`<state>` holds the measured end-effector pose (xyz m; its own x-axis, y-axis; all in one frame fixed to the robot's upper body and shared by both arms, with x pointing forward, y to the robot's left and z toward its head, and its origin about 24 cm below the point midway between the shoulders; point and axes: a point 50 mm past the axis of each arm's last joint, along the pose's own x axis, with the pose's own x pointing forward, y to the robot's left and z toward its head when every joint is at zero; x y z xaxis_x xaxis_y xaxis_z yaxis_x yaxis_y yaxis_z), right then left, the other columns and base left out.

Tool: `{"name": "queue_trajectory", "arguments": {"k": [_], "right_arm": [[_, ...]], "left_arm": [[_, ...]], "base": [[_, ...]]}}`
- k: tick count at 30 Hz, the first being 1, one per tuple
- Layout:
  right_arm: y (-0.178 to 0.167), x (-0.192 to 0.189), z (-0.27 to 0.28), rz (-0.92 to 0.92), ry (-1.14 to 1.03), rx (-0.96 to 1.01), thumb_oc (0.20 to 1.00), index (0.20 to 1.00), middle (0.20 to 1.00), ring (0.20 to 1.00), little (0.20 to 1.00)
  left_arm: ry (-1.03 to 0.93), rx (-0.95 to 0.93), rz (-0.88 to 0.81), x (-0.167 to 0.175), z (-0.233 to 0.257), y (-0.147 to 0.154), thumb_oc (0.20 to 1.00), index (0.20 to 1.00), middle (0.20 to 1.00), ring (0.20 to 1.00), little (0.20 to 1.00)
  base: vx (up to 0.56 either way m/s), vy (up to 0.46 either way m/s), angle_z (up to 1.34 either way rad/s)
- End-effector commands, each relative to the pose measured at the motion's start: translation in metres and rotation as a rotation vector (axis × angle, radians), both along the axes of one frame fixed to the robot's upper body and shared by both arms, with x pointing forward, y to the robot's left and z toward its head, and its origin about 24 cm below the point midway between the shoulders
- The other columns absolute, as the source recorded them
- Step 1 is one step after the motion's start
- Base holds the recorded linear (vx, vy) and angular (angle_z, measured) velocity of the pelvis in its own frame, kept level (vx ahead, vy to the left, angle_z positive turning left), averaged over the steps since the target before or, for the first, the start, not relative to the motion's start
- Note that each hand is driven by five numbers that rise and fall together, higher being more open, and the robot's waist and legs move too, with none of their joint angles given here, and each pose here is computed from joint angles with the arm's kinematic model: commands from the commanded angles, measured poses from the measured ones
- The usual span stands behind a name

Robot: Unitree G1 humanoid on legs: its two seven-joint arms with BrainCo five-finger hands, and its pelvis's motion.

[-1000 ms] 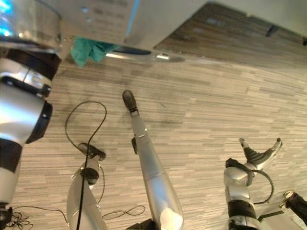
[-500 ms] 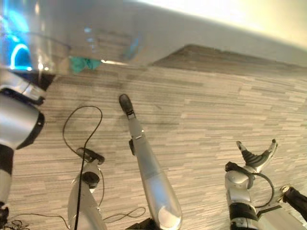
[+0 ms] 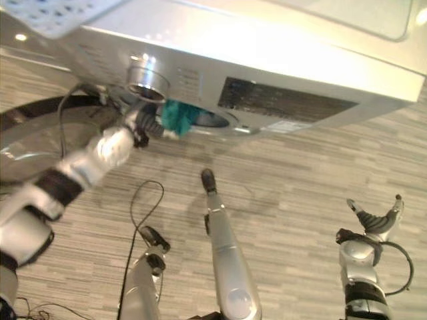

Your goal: Grab the laundry basket,head to the washer,open it,put in the laundry and shut it.

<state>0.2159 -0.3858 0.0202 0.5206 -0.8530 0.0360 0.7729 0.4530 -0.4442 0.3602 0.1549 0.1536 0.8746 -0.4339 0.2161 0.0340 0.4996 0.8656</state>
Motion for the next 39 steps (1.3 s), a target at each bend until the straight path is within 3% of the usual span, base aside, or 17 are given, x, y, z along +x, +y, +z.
{"name": "queue_trajectory", "arguments": {"k": [1, 4, 8, 10, 11, 12, 17, 25, 28, 33, 34, 35, 37, 39], "right_arm": [[-0.033, -0.032, 0.009, -0.107, 0.005, -0.015, 1.0, 1.0, 1.0, 1.0, 1.0], [-0.037, -0.043, 0.0, -0.126, 0.049, 0.017, 1.0, 1.0, 1.0, 1.0, 1.0], [-0.039, -0.055, -0.014, -0.135, 0.129, 0.058, 1.0, 1.0, 1.0, 1.0, 1.0], [0.001, -0.048, -0.016, 0.074, 0.1, 0.003, 1.0, 1.0, 1.0, 1.0, 1.0], [0.001, -0.05, -0.017, 0.073, 0.106, 0.004, 1.0, 1.0, 1.0, 1.0, 1.0], [0.006, -0.08, -0.037, 0.03, 0.152, 0.071, 1.0, 1.0, 1.0, 1.0, 1.0], [0.012, -0.117, -0.078, -0.156, 0.158, 0.312, 1.0, 1.0, 1.0, 1.0, 1.0], [0.009, -0.133, -0.076, -0.275, 0.094, 0.314, 1.0, 1.0, 1.0, 1.0, 1.0], [0.007, -0.125, -0.058, -0.245, 0.065, 0.221, 1.0, 1.0, 1.0, 1.0, 1.0], [0.009, -0.088, 0.049, -0.039, -0.142, -0.26, 1.0, 1.0, 1.0, 1.0, 1.0], [0.01, -0.088, 0.05, -0.04, -0.14, -0.261, 1.0, 1.0, 1.0, 1.0, 1.0], [0.018, -0.079, 0.092, 0.028, -0.223, -0.452, 1.0, 1.0, 1.0, 1.0, 1.0], [0.023, -0.075, 0.114, 0.059, -0.255, -0.548, 1.0, 1.0, 1.0, 1.0, 1.0], [0.04, -0.07, 0.172, 0.116, -0.354, -0.823, 1.0, 1.0, 1.0, 1.0, 1.0]], "left_arm": [[-0.005, -0.031, -0.052, -0.013, -0.002, 0.009, 1.0, 1.0, 1.0, 1.0, 1.0], [0.195, -0.226, 0.008, -0.041, -0.059, 0.024, 1.0, 1.0, 1.0, 1.0, 1.0], [0.393, -0.352, 0.116, -0.082, -0.119, 0.039, 1.0, 1.0, 1.0, 1.0, 1.0], [0.453, -0.366, 0.244, -0.102, -0.143, 0.058, 1.0, 1.0, 1.0, 1.0, 1.0], [0.456, -0.364, 0.243, -0.103, -0.144, 0.058, 1.0, 1.0, 1.0, 1.0, 1.0], [0.553, -0.398, 0.414, -0.136, -0.178, 0.079, 1.0, 1.0, 1.0, 1.0, 1.0], [0.755, -0.437, 0.736, -0.184, -0.241, 0.098, 1.0, 1.0, 1.0, 1.0, 1.0], [0.872, -0.499, 0.941, -0.211, -0.269, 0.105, 1.0, 1.0, 1.0, 1.0, 1.0], [0.88, -0.495, 0.939, -0.212, -0.27, 0.104, 1.0, 1.0, 1.0, 1.0, 1.0], [0.934, -0.449, 0.931, -0.219, -0.277, 0.099, 1.0, 1.0, 1.0, 1.0, 1.0], [0.933, -0.448, 0.93, -0.219, -0.277, 0.098, 1.0, 1.0, 1.0, 1.0, 1.0], [0.95, -0.421, 0.918, -0.22, -0.28, 0.096, 1.0, 1.0, 1.0, 1.0, 1.0], [0.956, -0.408, 0.908, -0.22, -0.28, 0.095, 1.0, 1.0, 1.0, 1.0, 1.0], [0.971, -0.387, 0.892, -0.22, -0.281, 0.093, 1.0, 1.0, 1.0, 1.0, 1.0]], "base": [[0.02, 0.059, 0.21], [0.0, 0.047, 0.12], [0.08, 0.084, 0.17], [0.05, 0.107, 0.18], [0.15, 0.173, 0.05], [0.16, 0.153, 0.05], [0.12, 0.106, 0.04], [0.03, 0.06, 0.04], [0.02, 0.042, -0.12], [0.01, 0.053, -0.19], [0.04, 0.038, -0.16], [0.0, 0.019, -0.19], [0.0, 0.018, -0.12], [0.04, 0.018, -0.01]]}}
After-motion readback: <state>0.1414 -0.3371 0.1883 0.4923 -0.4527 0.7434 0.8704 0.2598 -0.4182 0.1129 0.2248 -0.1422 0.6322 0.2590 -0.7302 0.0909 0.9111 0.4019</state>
